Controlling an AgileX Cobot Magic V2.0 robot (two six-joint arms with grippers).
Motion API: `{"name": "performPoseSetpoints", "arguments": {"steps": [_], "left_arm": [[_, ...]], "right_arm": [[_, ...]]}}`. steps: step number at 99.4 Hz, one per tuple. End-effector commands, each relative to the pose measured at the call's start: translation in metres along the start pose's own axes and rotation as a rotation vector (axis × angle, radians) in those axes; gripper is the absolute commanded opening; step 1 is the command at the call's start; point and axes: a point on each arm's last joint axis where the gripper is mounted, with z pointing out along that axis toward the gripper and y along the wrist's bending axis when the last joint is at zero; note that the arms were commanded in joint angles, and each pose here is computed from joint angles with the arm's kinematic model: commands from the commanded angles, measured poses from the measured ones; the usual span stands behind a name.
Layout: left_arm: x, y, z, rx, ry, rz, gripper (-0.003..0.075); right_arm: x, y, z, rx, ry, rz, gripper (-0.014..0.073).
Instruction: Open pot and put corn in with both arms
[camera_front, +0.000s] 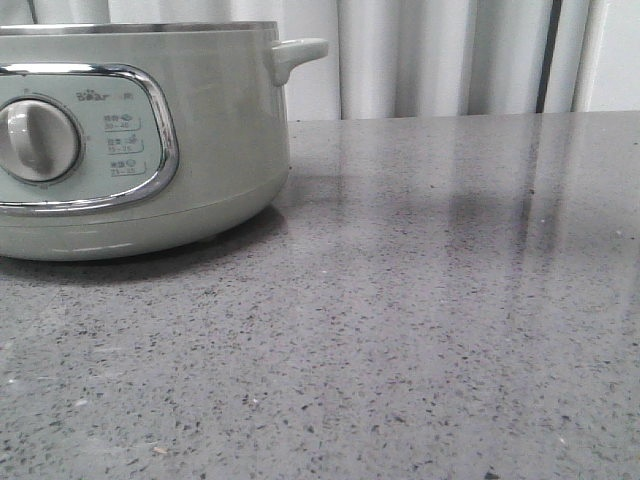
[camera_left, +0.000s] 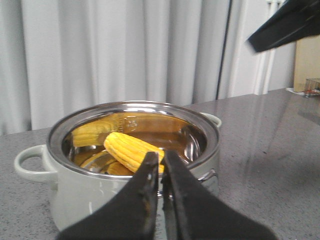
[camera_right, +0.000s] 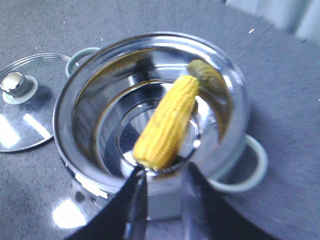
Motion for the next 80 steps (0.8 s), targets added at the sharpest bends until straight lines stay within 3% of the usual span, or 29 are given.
{"name": "performPoseSetpoints", "arguments": {"steps": [1,22,30,42,61,80], "left_arm": [[-0.015,-0.001,-0.002,0.012,-0.068,0.001,-0.002],[-0.012,-0.001,-0.002,0.017,-0.049,0.002,-0.002],[-0.012,-0.001,-0.002,0.017,-0.049,0.002,-0.002],[-0.013,-0.001,-0.002,0.017,-0.05,0.002,-0.002],[-0.012,-0.001,-0.002,0.017,-0.048,0.002,-0.002],[-0.012,-0.002,-0.002,0.018,-0.047,0.0,-0.002]], "right_arm": [[0.002,0.002,-0.064,0.064,-0.153,-0.065,0.0016],[0.09,0.005,-0.138,0.139,-0.27,-0.126,0.0],[0.134,0.005,-0.149,0.152,-0.278,-0.099,-0.0052],[0.189,0.003,-0.169,0.204,-0.369,-0.068,-0.0053],[0.236,0.004,-0.207,0.268,-0.555,-0.113,-0.0053],[0.256,0.001,-0.212,0.303,-0.489,-0.071,-0.0053]]}}
